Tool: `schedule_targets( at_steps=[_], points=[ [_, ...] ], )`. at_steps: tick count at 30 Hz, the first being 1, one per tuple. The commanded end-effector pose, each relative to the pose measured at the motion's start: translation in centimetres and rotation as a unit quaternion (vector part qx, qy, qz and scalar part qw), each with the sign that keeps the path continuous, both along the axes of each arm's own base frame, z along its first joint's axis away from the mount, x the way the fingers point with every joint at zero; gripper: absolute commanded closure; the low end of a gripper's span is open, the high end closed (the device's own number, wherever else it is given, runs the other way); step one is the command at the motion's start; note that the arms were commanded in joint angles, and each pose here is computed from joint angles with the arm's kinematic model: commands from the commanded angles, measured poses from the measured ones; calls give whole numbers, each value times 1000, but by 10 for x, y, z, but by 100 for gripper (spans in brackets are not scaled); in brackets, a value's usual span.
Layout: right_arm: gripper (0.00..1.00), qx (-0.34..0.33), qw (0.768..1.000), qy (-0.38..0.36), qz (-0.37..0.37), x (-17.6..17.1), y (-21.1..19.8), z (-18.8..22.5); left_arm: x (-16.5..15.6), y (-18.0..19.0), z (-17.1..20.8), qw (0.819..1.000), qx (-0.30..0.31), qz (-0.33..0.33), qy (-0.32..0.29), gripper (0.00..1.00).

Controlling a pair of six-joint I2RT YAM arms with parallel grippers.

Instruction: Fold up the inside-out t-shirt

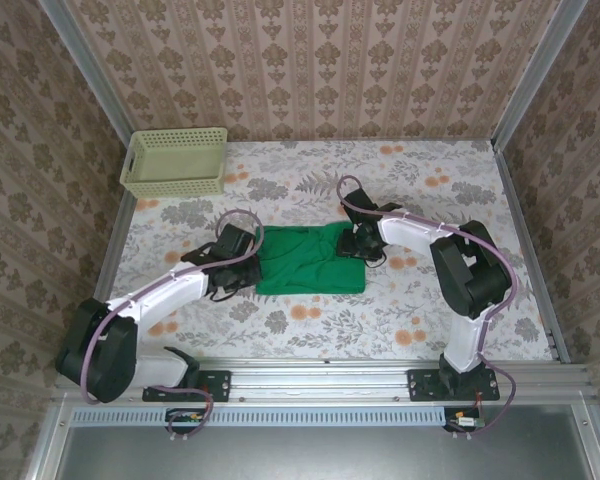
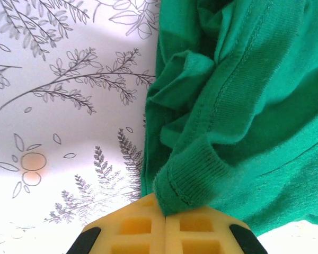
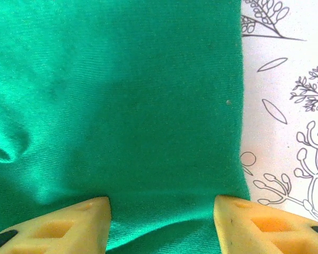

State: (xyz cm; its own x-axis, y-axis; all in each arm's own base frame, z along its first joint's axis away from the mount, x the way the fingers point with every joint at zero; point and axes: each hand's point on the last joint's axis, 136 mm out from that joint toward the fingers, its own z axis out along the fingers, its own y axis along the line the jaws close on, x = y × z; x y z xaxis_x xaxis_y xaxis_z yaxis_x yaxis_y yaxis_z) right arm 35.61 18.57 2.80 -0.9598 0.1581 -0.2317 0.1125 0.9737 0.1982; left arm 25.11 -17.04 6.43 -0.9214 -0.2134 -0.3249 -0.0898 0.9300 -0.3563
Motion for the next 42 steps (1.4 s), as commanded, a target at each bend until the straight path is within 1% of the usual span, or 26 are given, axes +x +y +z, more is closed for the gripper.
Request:
schedule_targets(
  at_steps=[1,3,6,8,10,13,16,18,20,23,24,27,29,31,33,36,40,42],
  points=[
    [44,-18,999,-26,13,5,-2,12,-1,-19,11,999,-45,-29,-1,96],
    [44,-29,998,-48,25,5,0,27,-3,-24,15,998,-42,-43,-1,92],
    [43,-64,995,-64,48,-12,-1,45,-4,-24,17,998,-31,-50,-2,88],
    [43,-71,993,-70,57,-26,-2,51,-4,-22,14,998,-21,-54,1,81],
    [42,-68,993,-65,65,-42,-2,50,-6,-27,11,997,-25,-73,5,71],
    [40,-71,994,-50,66,-64,-10,40,-10,-36,10,995,-26,-95,5,63],
    [37,-51,996,-38,64,-78,-10,26,-14,-46,10,993,-16,-115,-1,55],
    [37,-34,997,-33,63,-80,-5,16,-14,-46,4,994,-8,-113,5,53],
    [37,-29,997,-26,60,-80,-1,7,-11,-45,0,995,-7,-104,9,57],
    [39,-30,998,-20,54,-76,2,-2,-5,-48,-1,995,-17,-97,7,68],
    [41,-33,998,-20,52,-74,1,-3,-3,-48,-1,995,-16,-97,8,73],
    [51,-56,997,-22,50,-70,-5,-4,0,-45,1,995,-10,-94,14,90],
    [61,-83,995,-24,46,-71,-16,-2,-2,-42,8,995,-10,-95,15,98],
    [71,-109,993,-34,42,-70,-26,2,-6,-41,20,995,-18,-96,10,100],
    [79,-132,990,-31,43,-77,-38,5,-14,-40,32,995,-39,-92,15,100],
    [82,-142,988,-40,40,-83,-47,12,-27,-41,44,994,-71,-84,18,99],
    [85,-127,990,-43,41,-88,-47,11,-38,-25,28,995,-64,-66,43,98],
    [86,-127,990,-41,40,-89,-47,9,-40,-22,20,994,-71,-61,53,98]
  ],
)
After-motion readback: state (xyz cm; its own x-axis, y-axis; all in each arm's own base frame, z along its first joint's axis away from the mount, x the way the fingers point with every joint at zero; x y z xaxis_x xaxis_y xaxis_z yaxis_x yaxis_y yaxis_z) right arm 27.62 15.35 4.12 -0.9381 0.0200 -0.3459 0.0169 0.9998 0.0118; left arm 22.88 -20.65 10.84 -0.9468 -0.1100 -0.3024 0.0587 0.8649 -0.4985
